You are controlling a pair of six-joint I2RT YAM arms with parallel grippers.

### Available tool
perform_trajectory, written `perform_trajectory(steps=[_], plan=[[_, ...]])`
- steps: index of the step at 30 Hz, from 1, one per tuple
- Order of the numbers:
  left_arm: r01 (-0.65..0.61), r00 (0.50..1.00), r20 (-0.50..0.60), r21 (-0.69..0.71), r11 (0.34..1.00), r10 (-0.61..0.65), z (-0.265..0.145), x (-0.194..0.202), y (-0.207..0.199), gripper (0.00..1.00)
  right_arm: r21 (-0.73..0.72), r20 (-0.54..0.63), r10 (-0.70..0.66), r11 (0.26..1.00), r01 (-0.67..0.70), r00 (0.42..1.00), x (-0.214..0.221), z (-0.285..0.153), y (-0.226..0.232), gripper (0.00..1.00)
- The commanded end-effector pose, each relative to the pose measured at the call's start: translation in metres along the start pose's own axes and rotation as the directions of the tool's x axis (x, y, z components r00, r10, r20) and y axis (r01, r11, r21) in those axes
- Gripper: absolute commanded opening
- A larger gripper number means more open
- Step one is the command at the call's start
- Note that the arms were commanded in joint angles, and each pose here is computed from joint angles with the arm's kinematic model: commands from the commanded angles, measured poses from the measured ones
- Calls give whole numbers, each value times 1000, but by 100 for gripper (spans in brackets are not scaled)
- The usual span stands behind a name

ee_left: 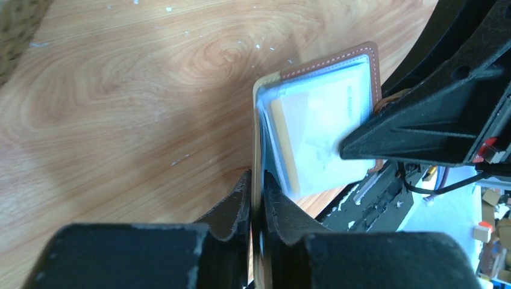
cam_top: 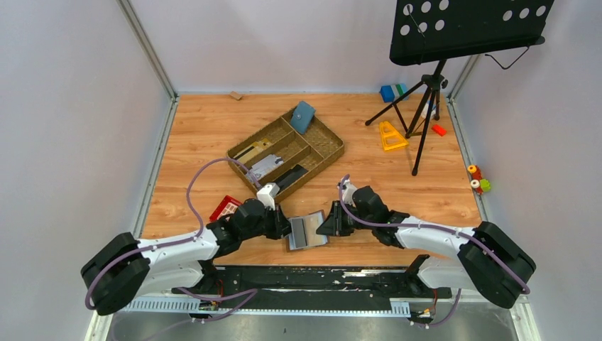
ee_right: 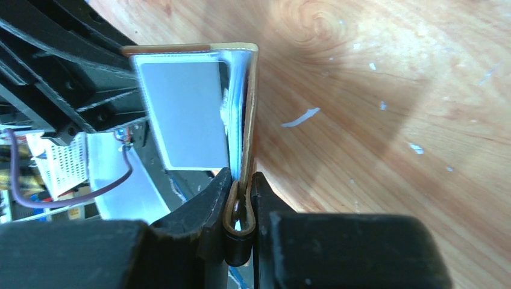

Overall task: Take the credit cards out of the card holder
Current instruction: Remove the credit card from the card holder.

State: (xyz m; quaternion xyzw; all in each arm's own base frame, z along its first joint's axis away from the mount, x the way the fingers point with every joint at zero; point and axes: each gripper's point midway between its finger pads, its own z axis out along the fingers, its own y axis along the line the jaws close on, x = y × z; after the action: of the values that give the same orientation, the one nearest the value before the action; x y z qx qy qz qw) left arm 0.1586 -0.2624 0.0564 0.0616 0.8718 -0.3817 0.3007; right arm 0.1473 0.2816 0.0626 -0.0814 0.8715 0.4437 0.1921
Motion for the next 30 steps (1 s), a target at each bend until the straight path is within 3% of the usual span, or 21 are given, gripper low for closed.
perform_trajectory(steps=[1,4,11,23,30], plan=[[45,998,39,27,999,-46,-9,-4,5,20,34,44,-16,999,14,999,-9,-2,-4,1],[73,995,58,83,994,-78,-14,-6,0,32,27,51,-16,1000,14,999,-10,-3,-3,1],[86,994,58,143,986,-95,-15,-6,-8,46,-25,67,-19,999,21,998,-11,-6,8,1],[110,984,116,183,977,-133,-20,-14,-12,41,-30,70,-10,999,12,998,-10,-7,7,1],[97,987,102,214,972,-121,-20,-15,-20,60,-48,64,-13,999,16,998,-10,-6,12,1]])
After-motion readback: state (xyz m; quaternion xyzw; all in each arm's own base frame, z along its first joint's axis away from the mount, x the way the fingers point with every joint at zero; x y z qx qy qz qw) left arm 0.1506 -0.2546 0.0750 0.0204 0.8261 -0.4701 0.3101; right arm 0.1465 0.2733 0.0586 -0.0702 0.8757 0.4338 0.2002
